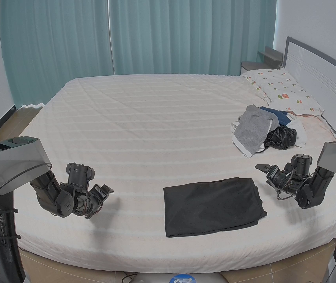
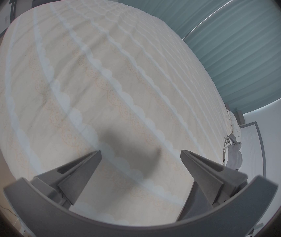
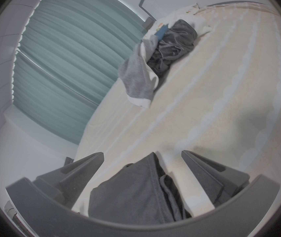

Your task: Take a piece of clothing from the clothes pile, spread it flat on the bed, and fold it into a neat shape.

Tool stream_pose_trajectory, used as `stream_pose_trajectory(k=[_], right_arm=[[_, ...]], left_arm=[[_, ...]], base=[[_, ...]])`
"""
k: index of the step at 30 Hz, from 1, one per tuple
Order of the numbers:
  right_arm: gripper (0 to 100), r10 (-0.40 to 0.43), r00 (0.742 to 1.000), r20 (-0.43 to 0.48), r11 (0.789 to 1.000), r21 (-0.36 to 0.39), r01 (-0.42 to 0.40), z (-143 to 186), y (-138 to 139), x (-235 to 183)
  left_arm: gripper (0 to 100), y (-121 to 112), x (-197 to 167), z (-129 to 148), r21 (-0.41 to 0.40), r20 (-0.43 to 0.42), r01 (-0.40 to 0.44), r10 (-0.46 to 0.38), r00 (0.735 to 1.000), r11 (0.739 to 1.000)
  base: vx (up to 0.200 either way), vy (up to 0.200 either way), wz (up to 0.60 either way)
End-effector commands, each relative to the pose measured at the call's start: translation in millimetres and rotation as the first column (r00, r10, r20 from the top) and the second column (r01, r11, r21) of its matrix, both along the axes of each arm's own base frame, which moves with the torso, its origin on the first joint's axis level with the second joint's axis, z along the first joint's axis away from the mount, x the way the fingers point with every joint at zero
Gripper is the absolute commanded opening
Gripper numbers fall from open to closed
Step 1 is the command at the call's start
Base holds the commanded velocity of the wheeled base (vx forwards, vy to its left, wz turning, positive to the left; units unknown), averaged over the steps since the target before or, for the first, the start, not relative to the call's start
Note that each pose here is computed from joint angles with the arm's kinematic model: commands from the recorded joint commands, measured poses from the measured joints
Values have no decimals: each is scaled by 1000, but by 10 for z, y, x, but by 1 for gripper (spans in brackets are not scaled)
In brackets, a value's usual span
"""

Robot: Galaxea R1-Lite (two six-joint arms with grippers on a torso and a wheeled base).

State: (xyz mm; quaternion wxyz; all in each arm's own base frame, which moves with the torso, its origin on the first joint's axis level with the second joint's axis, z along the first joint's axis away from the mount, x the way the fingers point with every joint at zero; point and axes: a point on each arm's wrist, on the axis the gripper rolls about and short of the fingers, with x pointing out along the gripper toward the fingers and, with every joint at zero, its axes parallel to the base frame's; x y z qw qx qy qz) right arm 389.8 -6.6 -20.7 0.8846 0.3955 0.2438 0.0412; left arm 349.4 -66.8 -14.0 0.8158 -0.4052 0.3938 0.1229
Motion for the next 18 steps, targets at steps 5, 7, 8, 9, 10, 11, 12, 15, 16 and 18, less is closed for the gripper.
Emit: stream_pose_trajectory(k=[5, 7, 8, 9, 10, 11, 12, 15, 16, 18], right_arm=[[100, 40, 999, -5, 999, 21, -40, 9, 16, -165], [100, 42, 999, -9, 999, 22, -42, -12, 22, -163], [100, 42, 999, -8, 999, 22, -42, -11, 22, -162], [100, 42, 999, -8, 999, 22, -42, -11, 22, -162], [100, 42, 999, -6, 999, 21, -42, -8, 22, -159], [100, 42, 999, -6, 999, 21, -42, -8, 22, -159], [100, 42, 999, -8, 999, 22, -42, -14, 22, -159], [100, 43, 999, -6, 999, 21, -43, -12, 28, -155], [100, 43, 999, -6, 999, 21, -43, -12, 28, -155], [100, 45, 999, -8, 999, 22, -45, -17, 33, -156]], left_arm=[[100, -13, 3, 9, 4, 6, -2, 2, 1000, 1000], [100, -13, 3, 9, 4, 6, -2, 2, 1000, 1000], [100, -14, 5, 17, 3, 10, -2, 2, 1000, 1000], [100, -15, 10, 32, 0, 19, -1, 1, 1000, 1000], [100, -17, 17, 56, -8, 35, -2, 2, 999, 1000], [100, -18, 21, 60, -10, 41, -2, 3, 999, 1000], [100, -24, 23, 70, -13, 53, 1, 0, 999, 1000], [100, -47, 23, 58, -15, 51, 7, -6, 999, 1000], [100, -68, 19, 63, -15, 52, 13, -12, 999, 1000], [100, -89, 11, 61, -16, 50, 18, -17, 999, 1000]], base=[[-200, 0, 0], [0, 0, 0], [0, 0, 0], [0, 0, 0], [0, 0, 0], [0, 0, 0], [0, 0, 0], [0, -67, 0], [0, -200, 0], [0, -200, 0]])
